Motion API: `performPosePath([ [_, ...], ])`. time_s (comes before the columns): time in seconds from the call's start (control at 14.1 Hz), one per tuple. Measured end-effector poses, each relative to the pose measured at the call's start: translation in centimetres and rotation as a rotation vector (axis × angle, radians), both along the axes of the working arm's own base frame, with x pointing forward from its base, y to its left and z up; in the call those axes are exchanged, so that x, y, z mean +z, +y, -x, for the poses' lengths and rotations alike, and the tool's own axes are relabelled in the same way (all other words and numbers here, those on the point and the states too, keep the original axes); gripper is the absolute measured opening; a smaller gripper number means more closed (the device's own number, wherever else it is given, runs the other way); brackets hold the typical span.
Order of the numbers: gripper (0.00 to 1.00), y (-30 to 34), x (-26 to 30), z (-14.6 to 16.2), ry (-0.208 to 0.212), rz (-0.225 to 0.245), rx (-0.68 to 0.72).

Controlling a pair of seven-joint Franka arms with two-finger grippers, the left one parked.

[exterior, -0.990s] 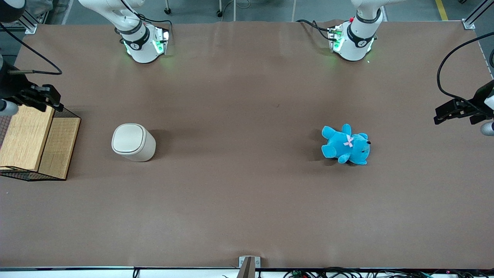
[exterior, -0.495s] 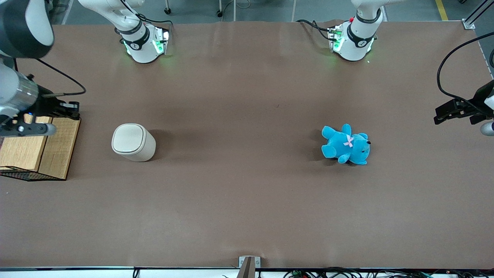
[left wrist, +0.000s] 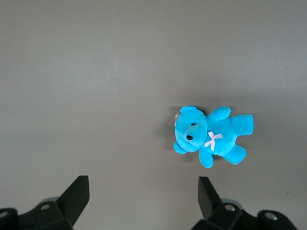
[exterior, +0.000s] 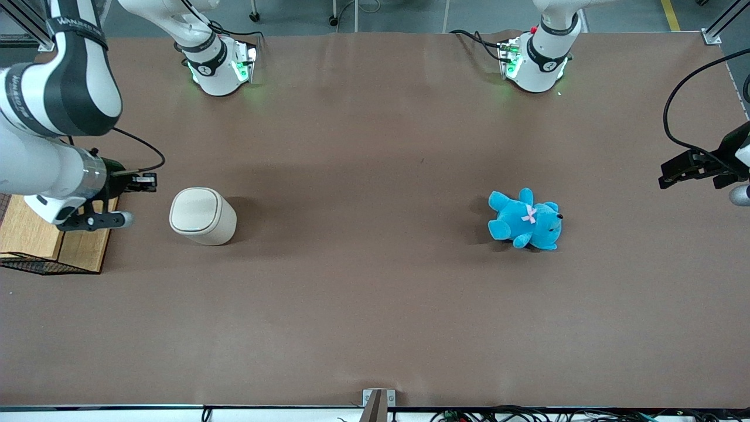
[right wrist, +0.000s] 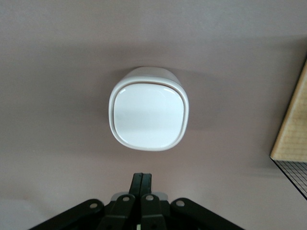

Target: Open trash can with right arm

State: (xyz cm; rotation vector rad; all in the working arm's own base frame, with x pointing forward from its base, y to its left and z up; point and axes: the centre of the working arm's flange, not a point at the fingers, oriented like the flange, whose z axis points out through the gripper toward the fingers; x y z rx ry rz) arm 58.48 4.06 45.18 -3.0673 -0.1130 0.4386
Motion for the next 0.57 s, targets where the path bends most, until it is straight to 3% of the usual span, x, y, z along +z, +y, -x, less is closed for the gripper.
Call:
performPosePath([
  [0.28,0.01,1.5,-3.1,0.2,-0.025,0.0,0.008],
  [0.57,0.01,2.5,-5.7,-0.3,-0.016,0.0,0.019],
])
